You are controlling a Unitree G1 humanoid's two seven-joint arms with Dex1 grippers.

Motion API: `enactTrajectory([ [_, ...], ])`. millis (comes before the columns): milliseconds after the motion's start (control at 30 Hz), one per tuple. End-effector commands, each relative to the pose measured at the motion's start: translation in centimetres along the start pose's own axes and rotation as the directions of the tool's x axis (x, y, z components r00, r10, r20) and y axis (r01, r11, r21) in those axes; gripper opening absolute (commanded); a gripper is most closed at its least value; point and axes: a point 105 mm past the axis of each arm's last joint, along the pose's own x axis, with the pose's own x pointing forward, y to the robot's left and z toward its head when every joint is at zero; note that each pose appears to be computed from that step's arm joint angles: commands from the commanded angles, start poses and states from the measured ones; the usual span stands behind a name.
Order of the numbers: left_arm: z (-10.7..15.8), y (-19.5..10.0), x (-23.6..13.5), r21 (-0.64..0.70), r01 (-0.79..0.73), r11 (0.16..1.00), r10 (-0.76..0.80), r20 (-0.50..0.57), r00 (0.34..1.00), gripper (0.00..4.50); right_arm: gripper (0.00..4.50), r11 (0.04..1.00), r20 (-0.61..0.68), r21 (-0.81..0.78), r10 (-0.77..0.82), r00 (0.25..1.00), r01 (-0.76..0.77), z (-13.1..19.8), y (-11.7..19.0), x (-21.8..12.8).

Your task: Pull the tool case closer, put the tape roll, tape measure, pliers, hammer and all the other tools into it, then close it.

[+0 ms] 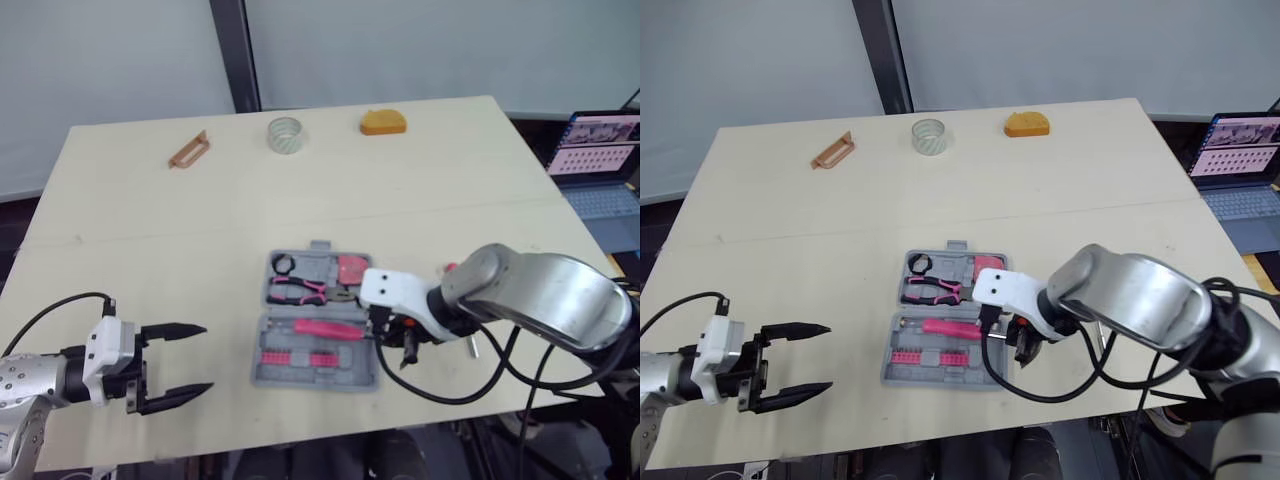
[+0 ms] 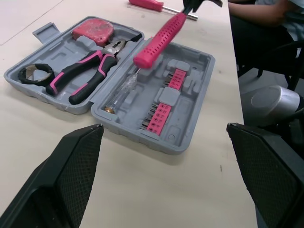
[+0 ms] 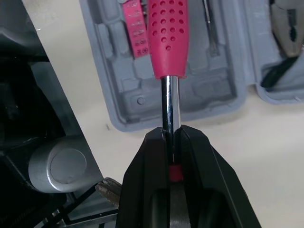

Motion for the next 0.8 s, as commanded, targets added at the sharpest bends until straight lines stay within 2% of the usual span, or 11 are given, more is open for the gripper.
enactTrajectory([
  [33,0.2,0.1,-0.4,0.024,-0.015,1.0,0.015,-0.005,1.0,4.5,0.09,1.0,0.0,-0.018,-0.019,1.0,0.019,0.8,-0.2,0.4],
  [800,-1.2,0.4,-1.7,0.014,-0.031,0.999,0.032,-0.06,0.998,4.5,0.09,0.999,0.003,-0.039,0.019,1.0,-0.019,4.0,0.5,3.7],
])
